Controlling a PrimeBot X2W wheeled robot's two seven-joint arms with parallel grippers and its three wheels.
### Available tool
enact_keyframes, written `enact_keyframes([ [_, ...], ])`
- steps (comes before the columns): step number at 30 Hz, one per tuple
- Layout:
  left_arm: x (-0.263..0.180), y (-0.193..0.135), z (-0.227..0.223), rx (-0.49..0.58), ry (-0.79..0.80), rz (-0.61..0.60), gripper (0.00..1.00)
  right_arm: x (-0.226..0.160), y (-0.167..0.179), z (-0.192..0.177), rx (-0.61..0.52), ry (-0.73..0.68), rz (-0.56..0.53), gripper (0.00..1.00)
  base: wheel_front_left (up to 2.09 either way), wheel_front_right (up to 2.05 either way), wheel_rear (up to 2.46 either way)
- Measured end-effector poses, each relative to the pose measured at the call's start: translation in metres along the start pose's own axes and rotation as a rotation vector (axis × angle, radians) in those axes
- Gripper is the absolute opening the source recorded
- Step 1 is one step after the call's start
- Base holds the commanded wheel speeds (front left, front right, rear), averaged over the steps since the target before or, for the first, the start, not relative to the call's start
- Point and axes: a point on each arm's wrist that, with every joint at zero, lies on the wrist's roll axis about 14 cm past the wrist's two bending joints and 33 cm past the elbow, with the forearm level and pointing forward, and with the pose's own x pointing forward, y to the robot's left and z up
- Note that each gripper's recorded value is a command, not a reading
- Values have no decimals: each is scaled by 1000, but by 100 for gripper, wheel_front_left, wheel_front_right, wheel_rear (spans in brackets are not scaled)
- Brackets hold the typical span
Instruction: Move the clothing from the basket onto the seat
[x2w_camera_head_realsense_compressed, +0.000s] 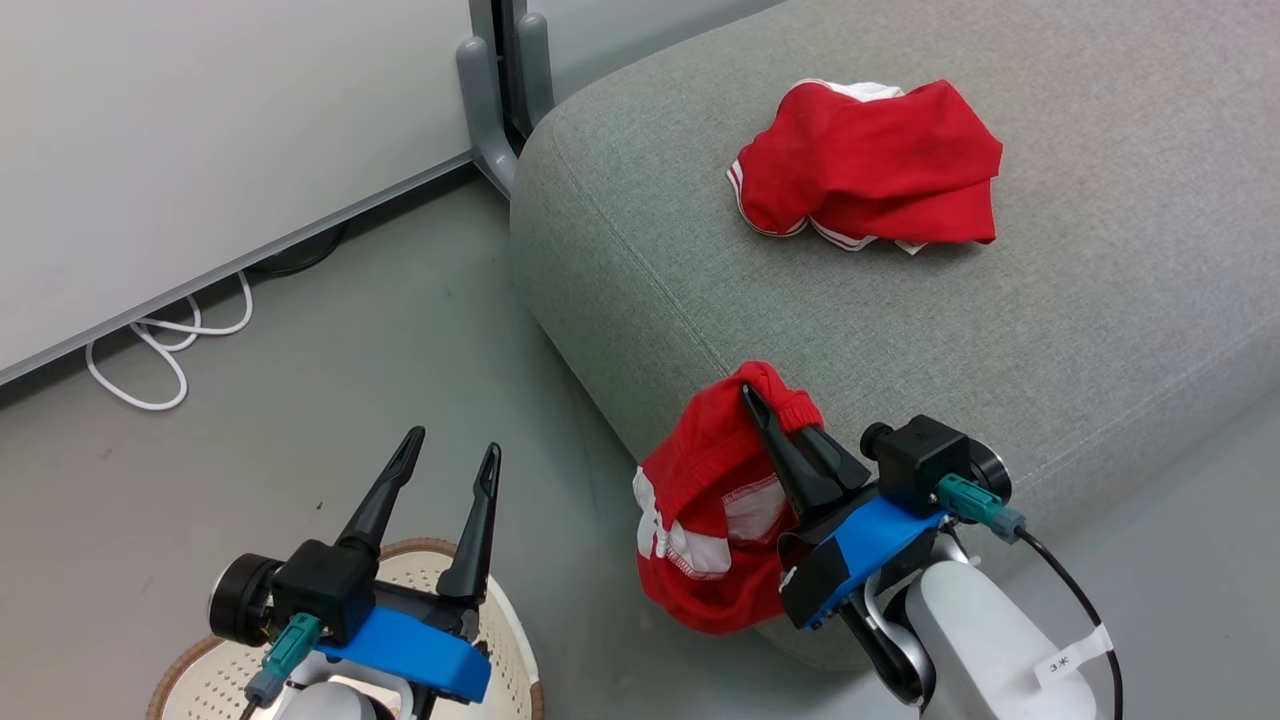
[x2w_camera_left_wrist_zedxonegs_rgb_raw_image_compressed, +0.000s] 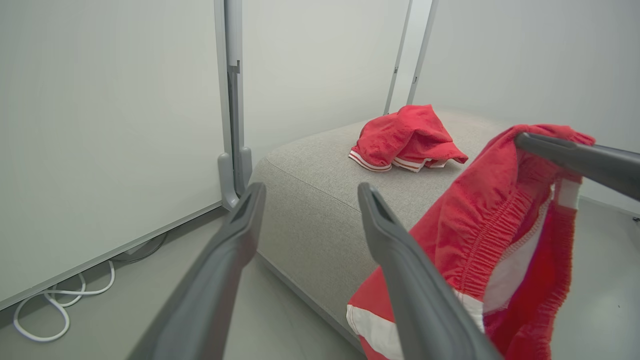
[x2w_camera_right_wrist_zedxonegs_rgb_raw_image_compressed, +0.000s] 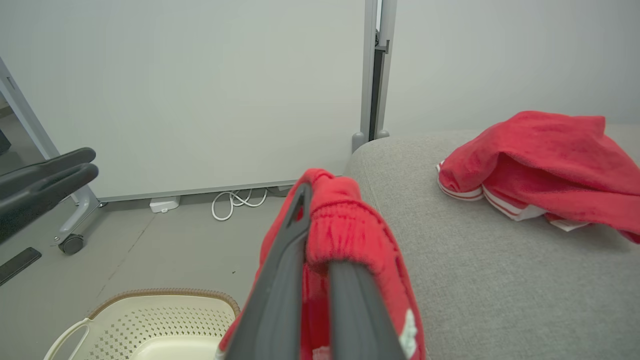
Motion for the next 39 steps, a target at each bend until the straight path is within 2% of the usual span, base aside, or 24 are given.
enact_keyframes([
  [5,1,5,1,3,-6,5,100,6,2,0,-25,5,13,0,0,0,0],
  [8,1,9,-1,1,-2,9,100,21,-6,17,-80,-23,7,0,0,0,0],
  [16,13,24,-8,-13,-15,5,100,76,-65,110,-271,-168,-90,0,0,0,0],
  [22,24,49,-16,0,-29,11,100,112,-104,172,-321,-264,-178,0,0,0,0],
  [28,41,73,-27,8,-40,-1,100,136,-157,221,-399,-325,-313,0,0,0,0],
  [33,45,85,-49,-7,-12,-15,100,152,-189,223,-459,-323,-397,0,0,0,0],
  [39,47,101,-67,-27,-2,-5,100,168,-222,172,-424,-248,-470,0,0,0,0],
])
